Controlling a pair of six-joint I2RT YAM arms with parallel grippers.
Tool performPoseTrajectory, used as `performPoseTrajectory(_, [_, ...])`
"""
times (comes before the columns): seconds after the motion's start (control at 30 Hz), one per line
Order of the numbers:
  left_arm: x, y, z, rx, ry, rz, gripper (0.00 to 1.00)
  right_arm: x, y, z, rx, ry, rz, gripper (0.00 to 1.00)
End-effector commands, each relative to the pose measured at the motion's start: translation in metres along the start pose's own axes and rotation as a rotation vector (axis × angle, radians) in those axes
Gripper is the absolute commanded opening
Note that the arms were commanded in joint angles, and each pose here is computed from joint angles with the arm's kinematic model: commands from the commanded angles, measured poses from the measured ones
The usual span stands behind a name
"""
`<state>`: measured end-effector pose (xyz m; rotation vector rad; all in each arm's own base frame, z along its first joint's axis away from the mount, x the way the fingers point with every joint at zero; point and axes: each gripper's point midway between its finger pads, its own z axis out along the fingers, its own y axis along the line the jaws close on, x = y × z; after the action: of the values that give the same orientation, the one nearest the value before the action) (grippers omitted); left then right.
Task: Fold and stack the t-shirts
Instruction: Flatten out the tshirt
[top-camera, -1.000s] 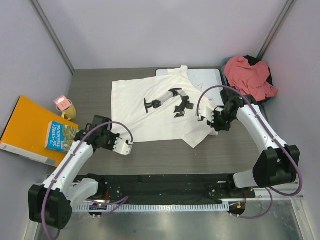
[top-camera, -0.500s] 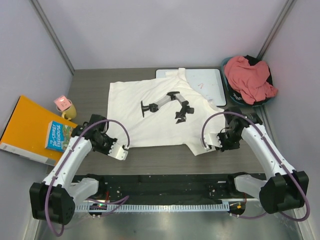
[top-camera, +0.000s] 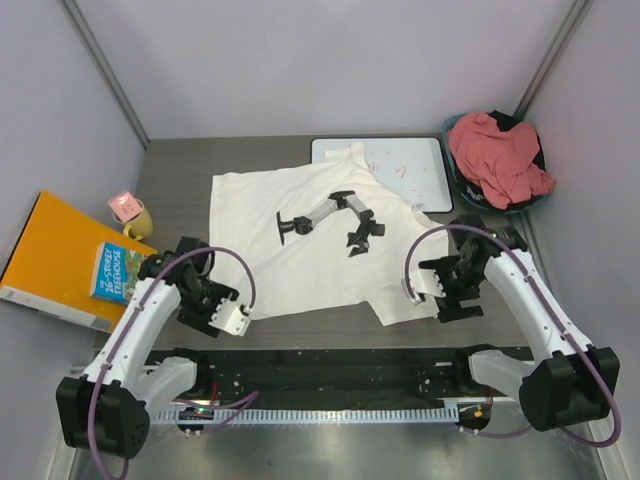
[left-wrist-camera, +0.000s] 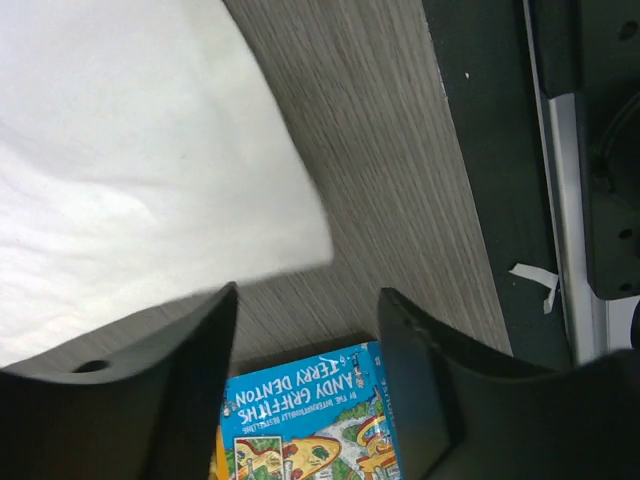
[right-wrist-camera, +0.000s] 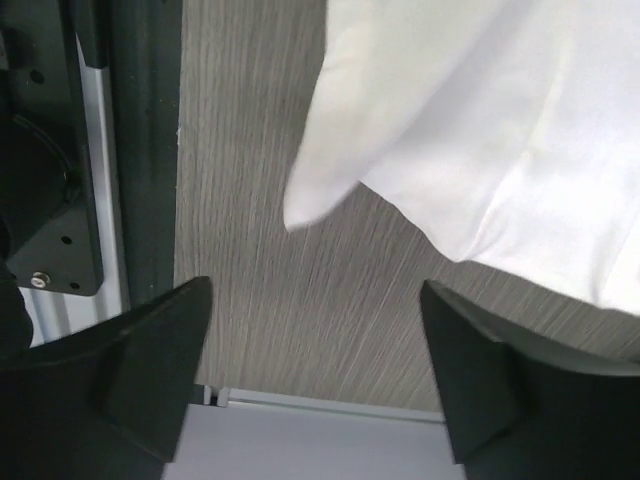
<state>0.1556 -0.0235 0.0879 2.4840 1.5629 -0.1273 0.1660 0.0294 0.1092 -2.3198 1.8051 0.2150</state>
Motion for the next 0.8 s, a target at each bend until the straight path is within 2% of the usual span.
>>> performPoseTrajectory(0.0, [0.000, 0.010, -0.020, -0.052, 0.013, -0.049, 0.70, -0.027, -0.028, -0.027, 0.080, -0.111, 0.113, 1.00])
performPoseTrajectory(0.03, [0.000, 0.019, -0.025, -0.077, 0.010, -0.065, 0.79, -0.031, -0.039, -0.033, 0.109, -0.134, 0.157, 1.00])
performPoseTrajectory(0.07, [-0.002, 0.031, -0.029, -0.124, -0.004, -0.079, 0.82, -0.036, -0.060, -0.039, 0.166, -0.163, 0.190, 1.00])
performPoseTrajectory(0.1, [-0.002, 0.049, -0.043, -0.198, -0.005, -0.098, 0.84, -0.041, -0.085, -0.056, 0.239, -0.192, 0.236, 1.00])
performPoseTrajectory(0.13, [0.001, 0.076, -0.053, -0.311, -0.007, -0.145, 0.87, -0.042, -0.103, -0.054, 0.247, -0.222, 0.402, 1.00])
performPoseTrajectory(0.2, [0.004, 0.111, -0.069, -0.459, -0.029, -0.214, 0.88, -0.040, -0.164, -0.079, 0.417, -0.279, 0.514, 0.99])
performPoseTrajectory(0.23, [0.010, 0.144, -0.086, -0.601, -0.023, -0.221, 0.88, -0.040, -0.181, -0.084, 0.443, -0.328, 0.622, 0.99])
performPoseTrajectory(0.27, [0.013, 0.154, -0.088, -0.646, -0.035, -0.275, 0.87, -0.032, -0.209, -0.075, 0.449, -0.354, 0.675, 0.99])
performPoseTrajectory(0.3, [0.022, 0.163, -0.078, -0.647, -0.017, -0.292, 0.87, -0.025, -0.232, -0.090, 0.501, -0.393, 0.716, 0.99])
performPoseTrajectory(0.33, [0.026, 0.173, -0.078, -0.670, -0.008, -0.283, 0.86, -0.022, -0.247, -0.088, 0.490, -0.440, 0.759, 0.99])
performPoseTrajectory(0.37, [0.031, 0.180, -0.073, -0.673, 0.000, -0.287, 0.85, -0.013, -0.265, -0.067, 0.443, -0.458, 0.837, 0.98])
performPoseTrajectory(0.4, [0.037, 0.183, -0.059, -0.645, 0.009, -0.303, 0.84, -0.005, -0.289, -0.078, 0.478, -0.490, 0.868, 0.97])
performPoseTrajectory(0.5, [0.049, 0.195, -0.042, -0.630, 0.035, -0.317, 0.78, 0.011, -0.339, -0.061, 0.441, -0.558, 0.966, 0.96])
performPoseTrajectory(0.53, [0.051, 0.198, -0.040, -0.631, 0.038, -0.319, 0.72, 0.011, -0.350, -0.056, 0.430, -0.575, 0.972, 0.96])
performPoseTrajectory(0.57, [0.053, 0.205, -0.041, -0.657, 0.039, -0.318, 0.68, 0.022, -0.366, -0.072, 0.468, -0.608, 0.978, 0.96])
performPoseTrajectory(0.6, [0.055, 0.208, -0.038, -0.655, 0.040, -0.317, 0.64, 0.029, -0.375, -0.049, 0.422, -0.615, 1.007, 0.96])
performPoseTrajectory(0.67, [0.059, 0.213, -0.031, -0.649, 0.054, -0.310, 0.54, 0.029, -0.388, -0.046, 0.425, -0.640, 0.981, 0.96])
performPoseTrajectory(0.77, [0.069, 0.219, -0.023, -0.655, 0.098, -0.286, 0.39, 0.022, -0.392, -0.018, 0.346, -0.673, 0.975, 0.95])
